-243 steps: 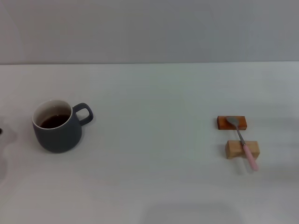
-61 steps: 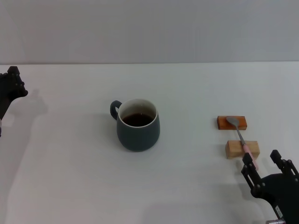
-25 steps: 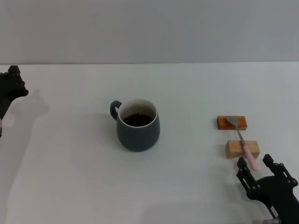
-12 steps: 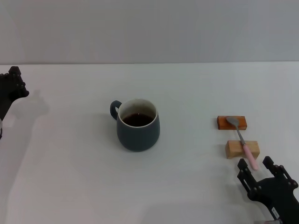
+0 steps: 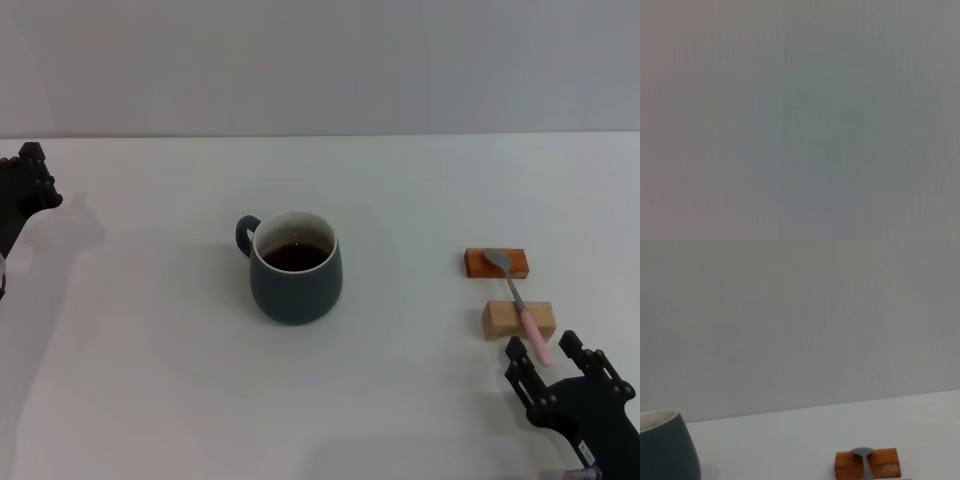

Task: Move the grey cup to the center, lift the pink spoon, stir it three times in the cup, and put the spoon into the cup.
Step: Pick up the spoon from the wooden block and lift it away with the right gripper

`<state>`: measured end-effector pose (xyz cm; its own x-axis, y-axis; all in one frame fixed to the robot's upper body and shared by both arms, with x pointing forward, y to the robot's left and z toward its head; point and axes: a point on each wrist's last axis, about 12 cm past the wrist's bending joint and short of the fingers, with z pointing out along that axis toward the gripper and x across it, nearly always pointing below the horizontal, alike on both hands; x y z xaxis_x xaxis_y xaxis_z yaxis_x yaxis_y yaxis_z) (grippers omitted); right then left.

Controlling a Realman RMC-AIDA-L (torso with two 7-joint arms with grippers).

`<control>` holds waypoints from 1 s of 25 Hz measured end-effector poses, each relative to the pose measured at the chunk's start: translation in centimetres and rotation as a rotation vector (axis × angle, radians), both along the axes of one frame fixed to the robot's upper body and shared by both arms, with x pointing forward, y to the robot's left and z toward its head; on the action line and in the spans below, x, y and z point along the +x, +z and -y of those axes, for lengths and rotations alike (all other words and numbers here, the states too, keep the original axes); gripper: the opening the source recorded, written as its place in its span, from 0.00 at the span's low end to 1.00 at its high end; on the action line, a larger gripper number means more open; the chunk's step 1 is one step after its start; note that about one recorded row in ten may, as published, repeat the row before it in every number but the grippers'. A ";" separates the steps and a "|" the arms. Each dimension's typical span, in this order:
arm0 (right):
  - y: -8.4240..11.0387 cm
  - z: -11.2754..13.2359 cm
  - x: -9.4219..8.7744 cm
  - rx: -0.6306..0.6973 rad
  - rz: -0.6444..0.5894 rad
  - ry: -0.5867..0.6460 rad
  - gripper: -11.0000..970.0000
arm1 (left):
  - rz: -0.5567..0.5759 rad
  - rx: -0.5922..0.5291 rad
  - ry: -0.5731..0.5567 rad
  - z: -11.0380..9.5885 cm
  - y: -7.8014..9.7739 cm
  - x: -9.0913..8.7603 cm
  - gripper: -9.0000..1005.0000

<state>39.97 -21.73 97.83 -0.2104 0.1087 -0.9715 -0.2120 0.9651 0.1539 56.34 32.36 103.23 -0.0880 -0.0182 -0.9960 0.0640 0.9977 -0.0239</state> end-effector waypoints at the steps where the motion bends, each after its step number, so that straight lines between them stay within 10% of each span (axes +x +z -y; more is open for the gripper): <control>1: 0.0 0.0 0.0 0.000 0.001 0.001 0.69 | -0.001 0.000 0.001 0.0 0.0 0.0 0.01; 25: 0.1 0.1 0.1 0.006 0.002 -0.011 0.56 | 0.009 0.002 0.004 -0.3 0.0 -0.3 0.01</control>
